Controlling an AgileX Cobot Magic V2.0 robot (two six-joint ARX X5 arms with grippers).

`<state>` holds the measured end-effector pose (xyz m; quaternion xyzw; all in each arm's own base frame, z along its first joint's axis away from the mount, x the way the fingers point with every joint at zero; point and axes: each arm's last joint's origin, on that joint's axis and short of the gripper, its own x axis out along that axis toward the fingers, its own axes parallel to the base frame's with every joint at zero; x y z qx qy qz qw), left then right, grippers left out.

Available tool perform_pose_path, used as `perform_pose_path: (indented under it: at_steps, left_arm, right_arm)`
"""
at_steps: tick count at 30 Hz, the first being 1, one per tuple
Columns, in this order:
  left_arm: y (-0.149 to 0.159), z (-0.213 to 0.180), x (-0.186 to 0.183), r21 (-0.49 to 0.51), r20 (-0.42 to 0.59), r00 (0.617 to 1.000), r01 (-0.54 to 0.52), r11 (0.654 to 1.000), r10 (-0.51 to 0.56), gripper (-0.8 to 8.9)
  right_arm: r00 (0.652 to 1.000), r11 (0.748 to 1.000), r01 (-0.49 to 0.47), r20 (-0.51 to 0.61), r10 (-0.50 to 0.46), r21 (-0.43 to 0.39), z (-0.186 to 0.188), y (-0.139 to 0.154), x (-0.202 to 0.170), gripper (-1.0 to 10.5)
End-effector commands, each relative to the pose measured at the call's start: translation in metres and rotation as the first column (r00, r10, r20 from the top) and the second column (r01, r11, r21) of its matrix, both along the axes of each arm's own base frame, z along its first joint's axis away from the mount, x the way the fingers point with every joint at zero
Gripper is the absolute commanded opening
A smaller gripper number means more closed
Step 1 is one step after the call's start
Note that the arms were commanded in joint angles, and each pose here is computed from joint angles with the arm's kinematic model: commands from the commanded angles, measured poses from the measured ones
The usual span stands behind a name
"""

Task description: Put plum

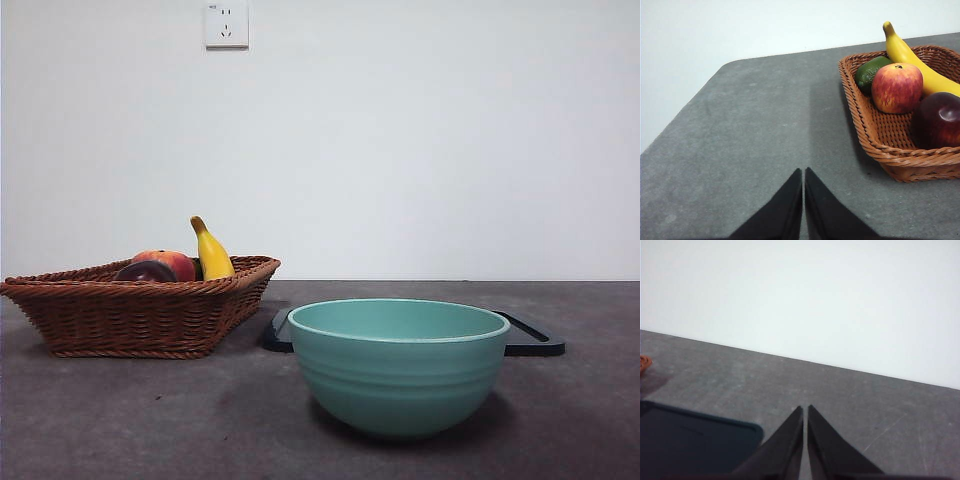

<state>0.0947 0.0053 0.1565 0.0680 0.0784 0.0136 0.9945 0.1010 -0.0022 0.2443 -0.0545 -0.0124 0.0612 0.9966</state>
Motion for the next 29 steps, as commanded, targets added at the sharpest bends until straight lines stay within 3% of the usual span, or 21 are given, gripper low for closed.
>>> perform_pose_path:
  at_steps: [1, 13, 23, 29]
  left_arm:
    - [0.000, -0.007, 0.001, -0.007, -0.025, 1.000, -0.004, 1.000, 0.004, 0.08]
    - [0.000, -0.007, 0.001, -0.007, -0.025, 1.000, -0.005, 1.000, 0.005, 0.08]
    - [0.000, -0.007, 0.001, -0.007, -0.025, 1.000, -0.004, 1.000, 0.004, 0.08]
    - [0.000, -0.007, 0.001, -0.007, -0.025, 1.000, -0.004, 1.000, 0.004, 0.08]
  right_arm:
    - [0.999, 1.000, 0.030, 0.025, -0.030, -0.007, -0.017, -0.001, -0.001, 0.0]
    - [1.000, 1.000, 0.031, -0.001, -0.031, 0.005, -0.075, -0.001, -0.003, 0.0]
    - [0.984, 0.999, 0.035, -0.176, -0.029, 0.030, -0.093, -0.001, -0.005, 0.0]
    - [0.983, 0.999, 0.035, -0.179, -0.029, 0.033, -0.093, -0.001, -0.005, 0.0]
